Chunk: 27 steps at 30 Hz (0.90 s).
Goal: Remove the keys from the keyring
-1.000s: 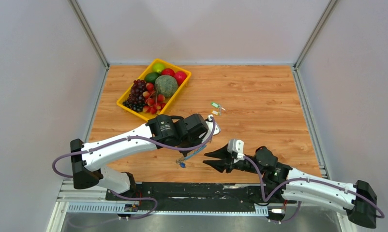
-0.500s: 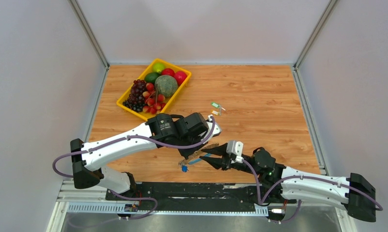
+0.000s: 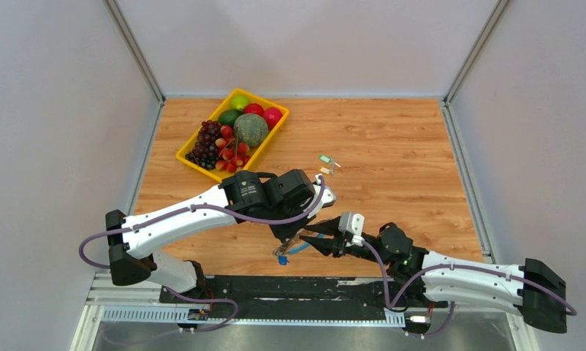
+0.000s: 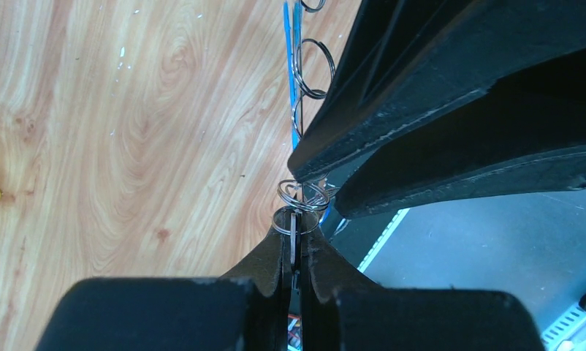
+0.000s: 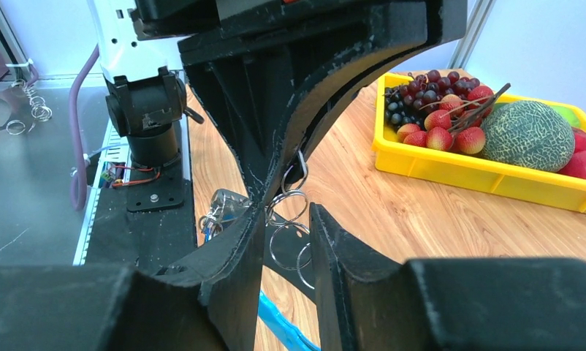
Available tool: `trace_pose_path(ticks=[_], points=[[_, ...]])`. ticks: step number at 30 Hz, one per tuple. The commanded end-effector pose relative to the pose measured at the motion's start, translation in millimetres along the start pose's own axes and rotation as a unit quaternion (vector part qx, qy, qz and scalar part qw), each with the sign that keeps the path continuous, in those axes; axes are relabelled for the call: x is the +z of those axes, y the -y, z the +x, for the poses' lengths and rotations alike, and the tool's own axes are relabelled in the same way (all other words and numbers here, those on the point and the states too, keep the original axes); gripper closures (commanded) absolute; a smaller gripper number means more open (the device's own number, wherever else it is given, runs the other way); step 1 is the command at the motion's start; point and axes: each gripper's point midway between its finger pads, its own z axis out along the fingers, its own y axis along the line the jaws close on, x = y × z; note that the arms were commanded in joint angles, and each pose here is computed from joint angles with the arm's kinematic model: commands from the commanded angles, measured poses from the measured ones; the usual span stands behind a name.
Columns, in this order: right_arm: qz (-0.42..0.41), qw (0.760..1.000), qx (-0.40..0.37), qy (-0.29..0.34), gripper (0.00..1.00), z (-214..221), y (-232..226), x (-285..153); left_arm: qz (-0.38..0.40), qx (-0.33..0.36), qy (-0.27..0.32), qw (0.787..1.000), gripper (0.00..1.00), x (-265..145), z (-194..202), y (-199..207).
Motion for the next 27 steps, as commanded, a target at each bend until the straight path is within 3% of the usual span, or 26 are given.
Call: trace_pose_path(ticks=[1, 21, 22, 25, 27], points=[[0.009, 1.000, -0.005, 0.029, 0.67, -20.0, 4.0, 6.2, 0.026, -0.010, 0.043, 0.999, 1.00, -13.8, -21.1, 11.9], [0.003, 1.000, 0.010, 0.004, 0.66, -13.5, -0.4, 16.0, 0.031, -0.008, 0.053, 0.998, 1.00, -14.4, -24.5, 13.4], [0.005, 1.000, 0.010, 0.003, 0.67, -12.9, 0.4, 16.0, 0.032, -0.008, 0.054, 0.998, 1.00, -15.0, -25.0, 13.6], [0.012, 1.000, 0.008, 0.001, 0.86, -13.6, 2.9, 15.1, 0.031, -0.008, 0.056, 0.998, 1.00, -16.1, -25.5, 13.5], [0.016, 1.000, 0.008, 0.001, 0.92, -14.9, 4.1, 13.4, 0.028, -0.008, 0.055, 0.998, 1.00, -16.5, -24.3, 12.4]])
